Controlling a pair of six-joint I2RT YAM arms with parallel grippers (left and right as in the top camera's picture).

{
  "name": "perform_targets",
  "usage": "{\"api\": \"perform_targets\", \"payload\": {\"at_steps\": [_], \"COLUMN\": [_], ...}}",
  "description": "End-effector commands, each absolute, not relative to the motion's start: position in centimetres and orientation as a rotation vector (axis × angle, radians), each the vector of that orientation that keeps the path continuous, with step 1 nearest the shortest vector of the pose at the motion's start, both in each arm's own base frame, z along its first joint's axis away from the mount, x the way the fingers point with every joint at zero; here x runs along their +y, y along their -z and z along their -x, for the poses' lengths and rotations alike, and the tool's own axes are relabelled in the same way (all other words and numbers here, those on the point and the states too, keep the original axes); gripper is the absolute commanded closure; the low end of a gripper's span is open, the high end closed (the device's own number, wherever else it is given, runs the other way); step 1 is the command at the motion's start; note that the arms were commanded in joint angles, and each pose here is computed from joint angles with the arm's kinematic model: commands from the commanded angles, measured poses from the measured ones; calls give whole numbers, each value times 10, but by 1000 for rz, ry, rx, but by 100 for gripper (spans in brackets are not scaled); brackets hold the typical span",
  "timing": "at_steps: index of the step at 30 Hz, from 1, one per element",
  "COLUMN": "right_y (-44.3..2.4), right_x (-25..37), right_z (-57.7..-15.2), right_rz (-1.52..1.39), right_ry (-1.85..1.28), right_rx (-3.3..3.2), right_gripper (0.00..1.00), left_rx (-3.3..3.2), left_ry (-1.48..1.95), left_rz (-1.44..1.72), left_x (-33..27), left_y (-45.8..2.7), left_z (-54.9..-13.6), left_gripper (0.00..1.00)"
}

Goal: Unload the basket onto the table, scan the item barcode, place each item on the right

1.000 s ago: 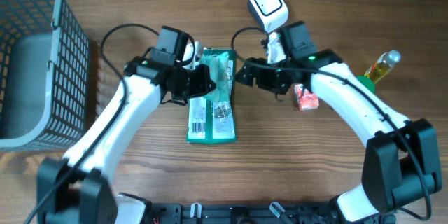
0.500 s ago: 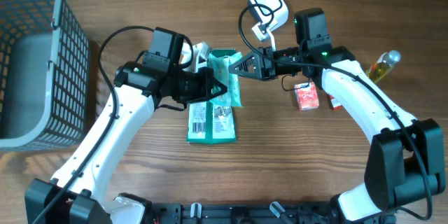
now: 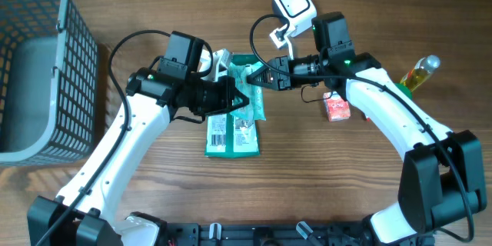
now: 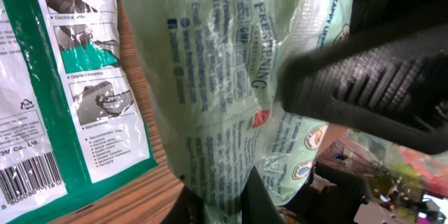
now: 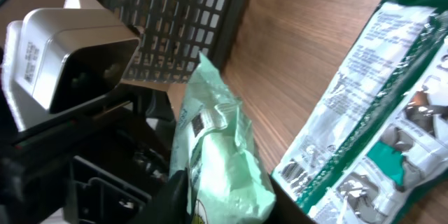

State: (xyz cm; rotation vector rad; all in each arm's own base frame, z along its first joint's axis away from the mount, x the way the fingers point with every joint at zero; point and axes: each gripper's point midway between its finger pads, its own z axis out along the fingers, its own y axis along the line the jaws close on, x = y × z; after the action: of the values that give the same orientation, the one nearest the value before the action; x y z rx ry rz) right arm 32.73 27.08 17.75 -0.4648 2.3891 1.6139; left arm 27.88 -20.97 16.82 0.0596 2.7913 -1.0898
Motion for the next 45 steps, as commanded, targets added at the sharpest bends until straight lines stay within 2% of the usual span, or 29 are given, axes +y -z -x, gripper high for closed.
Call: {"api": "perform_targets", "payload": {"at_steps": [1,3,4,7,8,9,11,16,21,23,26,28,29,32,38,43,45], "right_y": [-182,-181,-181,-181,-181,-181,-181,-182,-213,-219,-227,-231,-233,-245,-248,-249,-249], "right_x": [272,272,271,271,271,271,271,272,276,273,272,272,272,273,273,273,273], "right_z": [-330,-331,-331,-331,-331,-331,-331,-331,-313,-311,-306,-304,-303,-299,-301,-299,-299], "right_rz": [495,492,492,490,490,490,490,496,610,589,615,614,622,649,621,629,629], "right_ry": [-1573,-1566,-1564,-1561,-1561,-1561,-1561,-1572,-1823,-1882,-1951,-1985,-2007,-2079,-2096,-2111,-2111], "right_rx": [2361,2363,2364,2364,2365,2364,2364,2358,2217,2213,2177,2173,2162,2126,2142,2137,2137], "right_gripper": [80,93,96,95,96,96,96,96,96,96,96,96,96,96,95,95,95], "left_rx": [2749,2752,2759,2791,2796,2806,2818,2834,2833,2802,2705,2629,2590,2460,2435,2443,2444], "left_ry": [1116,1087,1047,946,946,944,942,938,945,1059,1270,1389,1441,1599,1641,1656,1659], "left_rz": [-142,-134,-122,-86,-84,-80,-76,-71,-71,-154,-256,-291,-305,-338,-366,-422,-436], "left_x": [-215,-212,-209,-198,-198,-197,-196,-195,-195,-203,-208,-206,-204,-198,-202,-213,-215], "left_y": [-179,-177,-174,-166,-165,-165,-163,-162,-163,-171,-190,-203,-209,-230,-234,-234,-234], "left_z": [-278,-280,-282,-284,-283,-281,-279,-276,-276,-271,-269,-270,-271,-273,-269,-260,-258], "left_gripper": [96,96,96,96,92,78,72,71,73,73,64,63,63,74,78,76,84]}}
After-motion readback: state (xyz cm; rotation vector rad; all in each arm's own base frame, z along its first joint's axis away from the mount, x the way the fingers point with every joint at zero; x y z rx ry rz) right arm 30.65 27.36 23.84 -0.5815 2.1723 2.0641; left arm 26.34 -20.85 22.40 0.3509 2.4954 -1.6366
